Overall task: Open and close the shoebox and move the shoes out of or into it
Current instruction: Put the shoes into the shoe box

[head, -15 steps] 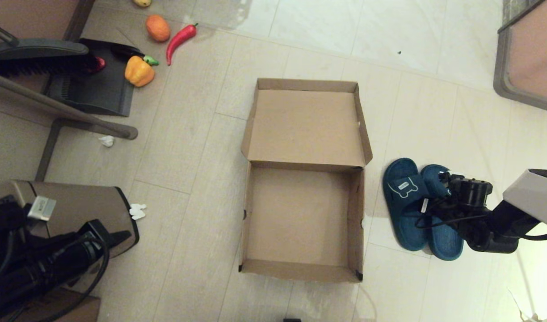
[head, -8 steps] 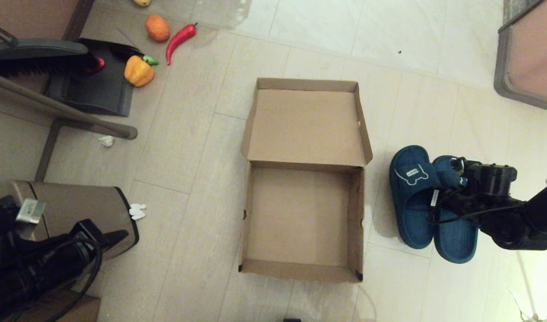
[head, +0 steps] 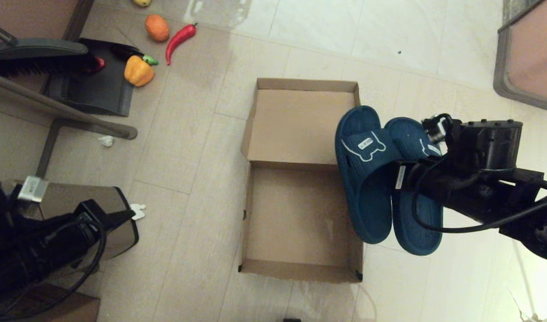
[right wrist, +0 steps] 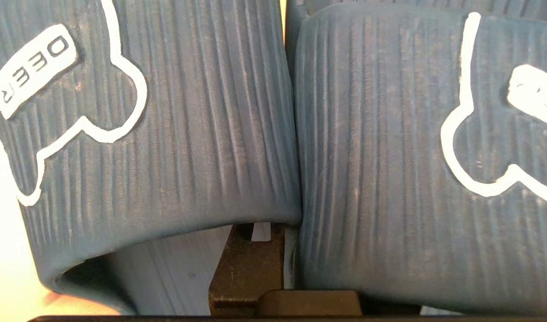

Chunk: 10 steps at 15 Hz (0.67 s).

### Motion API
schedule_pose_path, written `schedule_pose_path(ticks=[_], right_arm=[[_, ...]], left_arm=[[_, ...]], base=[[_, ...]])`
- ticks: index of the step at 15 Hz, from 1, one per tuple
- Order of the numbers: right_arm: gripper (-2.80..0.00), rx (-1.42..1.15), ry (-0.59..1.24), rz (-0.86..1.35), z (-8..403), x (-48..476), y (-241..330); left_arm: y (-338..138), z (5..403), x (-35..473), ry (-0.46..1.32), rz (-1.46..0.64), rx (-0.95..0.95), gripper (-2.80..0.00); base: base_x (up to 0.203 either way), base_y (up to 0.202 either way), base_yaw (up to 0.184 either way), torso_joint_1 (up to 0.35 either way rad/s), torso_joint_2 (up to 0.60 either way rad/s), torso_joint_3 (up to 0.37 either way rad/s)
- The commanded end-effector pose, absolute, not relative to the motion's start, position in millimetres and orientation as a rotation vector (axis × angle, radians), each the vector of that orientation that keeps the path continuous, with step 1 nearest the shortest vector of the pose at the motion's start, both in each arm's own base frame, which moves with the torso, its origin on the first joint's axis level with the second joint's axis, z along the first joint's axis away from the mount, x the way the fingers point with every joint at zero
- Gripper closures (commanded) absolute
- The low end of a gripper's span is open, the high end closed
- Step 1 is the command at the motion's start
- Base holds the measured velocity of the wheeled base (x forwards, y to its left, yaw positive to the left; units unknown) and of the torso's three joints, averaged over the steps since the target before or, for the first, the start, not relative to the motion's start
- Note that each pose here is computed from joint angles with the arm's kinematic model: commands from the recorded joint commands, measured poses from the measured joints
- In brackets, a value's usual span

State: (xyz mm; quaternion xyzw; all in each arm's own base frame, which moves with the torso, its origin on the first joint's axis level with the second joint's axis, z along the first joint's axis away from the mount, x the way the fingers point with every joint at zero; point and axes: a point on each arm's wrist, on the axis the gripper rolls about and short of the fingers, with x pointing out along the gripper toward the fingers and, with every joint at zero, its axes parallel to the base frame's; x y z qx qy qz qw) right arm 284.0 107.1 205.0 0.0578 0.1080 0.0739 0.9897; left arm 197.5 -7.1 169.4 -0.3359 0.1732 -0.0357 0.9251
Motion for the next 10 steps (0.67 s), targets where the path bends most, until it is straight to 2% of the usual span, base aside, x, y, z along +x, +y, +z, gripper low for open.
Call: schedule_pose_path(ticks=[1, 4, 10], right_arm=[[0.0, 0.122, 0.184, 0.242, 224.7, 260.4, 127.4], [0.0, 0.055, 0.292, 0.268, 197.1, 252.7, 163.5], [0.0, 0.06, 0.384, 0.232, 136.0, 280.2, 214.3]], left_arm=[[-8.3, 170.2, 206.4, 0.359, -0.076, -0.689, 0.0], [-9.3, 178.2, 220.9, 0.335, -0.092, -0.646, 0.0], [-7.5, 183.6, 233.8, 0.308, -0.053, -0.632, 0.0]], base=[[0.0, 0.0, 0.0, 0.0, 0.0, 0.0], [0.0, 0.0, 0.0, 0.0, 0.0, 0.0], [0.0, 0.0, 0.0, 0.0, 0.0, 0.0]])
